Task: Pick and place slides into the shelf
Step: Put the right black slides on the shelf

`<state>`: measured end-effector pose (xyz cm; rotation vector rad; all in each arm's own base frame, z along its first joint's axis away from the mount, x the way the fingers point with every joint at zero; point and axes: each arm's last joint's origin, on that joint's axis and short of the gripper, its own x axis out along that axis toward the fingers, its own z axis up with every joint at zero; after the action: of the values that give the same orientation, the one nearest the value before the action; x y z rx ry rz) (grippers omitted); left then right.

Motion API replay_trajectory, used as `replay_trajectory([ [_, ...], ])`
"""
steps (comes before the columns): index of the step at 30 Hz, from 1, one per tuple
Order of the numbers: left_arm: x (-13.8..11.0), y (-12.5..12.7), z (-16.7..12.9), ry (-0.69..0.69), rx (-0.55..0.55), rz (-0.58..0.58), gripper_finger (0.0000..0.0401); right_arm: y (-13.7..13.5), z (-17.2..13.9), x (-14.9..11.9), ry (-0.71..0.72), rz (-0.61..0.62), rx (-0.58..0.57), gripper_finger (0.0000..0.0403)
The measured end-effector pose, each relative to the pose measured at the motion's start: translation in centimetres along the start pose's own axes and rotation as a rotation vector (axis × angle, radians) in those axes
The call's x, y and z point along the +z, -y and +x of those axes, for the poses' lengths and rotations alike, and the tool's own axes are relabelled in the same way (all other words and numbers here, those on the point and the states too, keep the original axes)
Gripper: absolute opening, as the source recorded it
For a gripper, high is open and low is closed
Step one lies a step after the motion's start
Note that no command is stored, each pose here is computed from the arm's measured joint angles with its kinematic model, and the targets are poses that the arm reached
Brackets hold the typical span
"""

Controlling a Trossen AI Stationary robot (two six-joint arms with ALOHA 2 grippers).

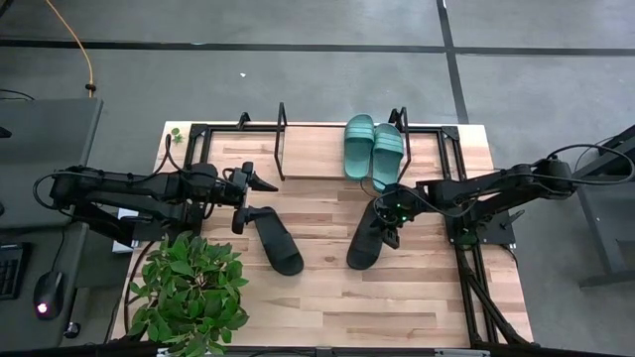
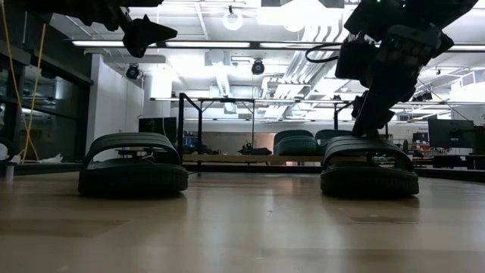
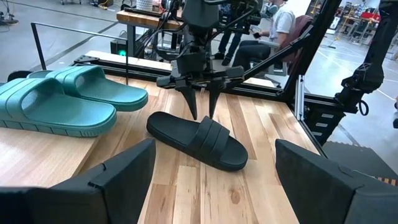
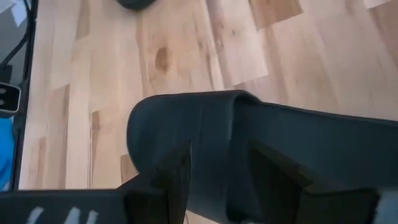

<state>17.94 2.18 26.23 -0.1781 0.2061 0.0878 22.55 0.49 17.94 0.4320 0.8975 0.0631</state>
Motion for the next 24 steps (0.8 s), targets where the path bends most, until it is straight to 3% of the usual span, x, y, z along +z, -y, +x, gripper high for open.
replay_trajectory([
  [15,0.0,0.0,0.0,-0.001,0.000,-0.003,0.0312,0.7,1.4,-0.4,-0.061,0.075,-0.052,0.0147],
  [24,0.0,0.0,0.0,-0.002,0.000,-0.002,0.0312,1.3,3.4,-0.3,-0.115,0.085,0.076,0.0147],
])
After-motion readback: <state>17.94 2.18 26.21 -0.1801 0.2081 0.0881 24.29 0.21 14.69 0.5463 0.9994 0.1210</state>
